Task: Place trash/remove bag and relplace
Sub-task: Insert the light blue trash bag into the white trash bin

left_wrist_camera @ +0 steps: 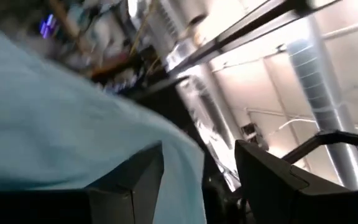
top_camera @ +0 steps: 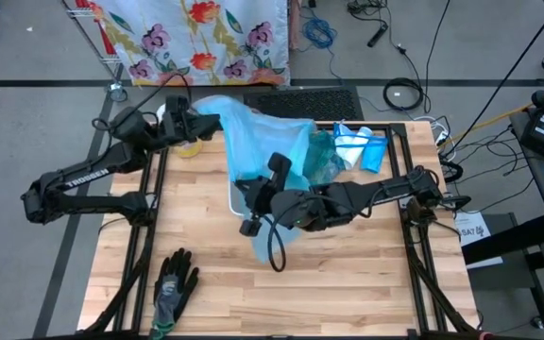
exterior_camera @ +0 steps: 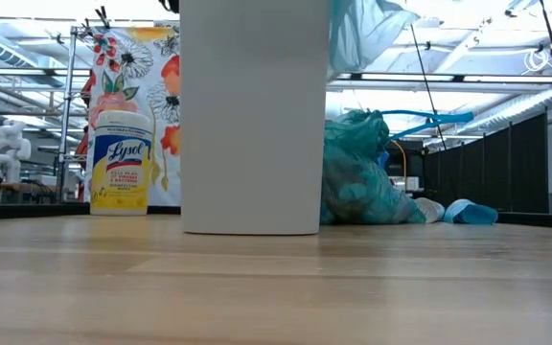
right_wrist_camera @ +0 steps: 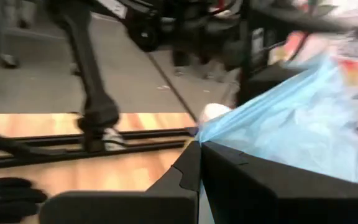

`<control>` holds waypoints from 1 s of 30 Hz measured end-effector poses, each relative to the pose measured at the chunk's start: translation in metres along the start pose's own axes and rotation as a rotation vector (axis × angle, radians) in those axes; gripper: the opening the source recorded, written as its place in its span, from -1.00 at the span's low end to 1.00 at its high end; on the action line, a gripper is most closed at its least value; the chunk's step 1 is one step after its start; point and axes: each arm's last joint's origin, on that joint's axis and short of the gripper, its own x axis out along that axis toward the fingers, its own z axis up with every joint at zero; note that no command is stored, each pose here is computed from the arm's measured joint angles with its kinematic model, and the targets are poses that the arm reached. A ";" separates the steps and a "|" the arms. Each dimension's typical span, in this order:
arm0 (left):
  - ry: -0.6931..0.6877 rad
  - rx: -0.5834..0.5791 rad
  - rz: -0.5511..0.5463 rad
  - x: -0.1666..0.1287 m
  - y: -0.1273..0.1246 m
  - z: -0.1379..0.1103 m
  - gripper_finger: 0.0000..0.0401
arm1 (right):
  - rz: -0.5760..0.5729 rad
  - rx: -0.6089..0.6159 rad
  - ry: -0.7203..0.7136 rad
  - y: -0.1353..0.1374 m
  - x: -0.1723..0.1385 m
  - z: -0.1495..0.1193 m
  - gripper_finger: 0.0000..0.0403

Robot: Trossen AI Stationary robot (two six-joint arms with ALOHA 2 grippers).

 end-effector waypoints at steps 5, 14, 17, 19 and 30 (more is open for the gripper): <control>0.127 -0.093 0.097 -0.001 0.012 -0.006 -0.05 | 0.023 -0.023 -0.002 0.000 0.001 0.000 -1.00; 0.177 -0.151 0.233 0.002 0.032 -0.012 -0.10 | 0.141 0.033 -0.008 0.002 0.002 0.000 -1.00; 0.199 -0.178 0.284 0.007 0.044 -0.014 -0.10 | 0.169 0.051 -0.008 0.004 0.002 0.000 -1.00; 0.235 -0.207 0.323 0.011 0.055 -0.017 -0.10 | 0.175 0.049 -0.008 0.007 0.001 -0.001 -1.00; 0.179 -0.113 0.116 0.035 0.061 -0.008 -0.12 | 0.281 0.161 0.055 0.014 -0.004 -0.006 -1.00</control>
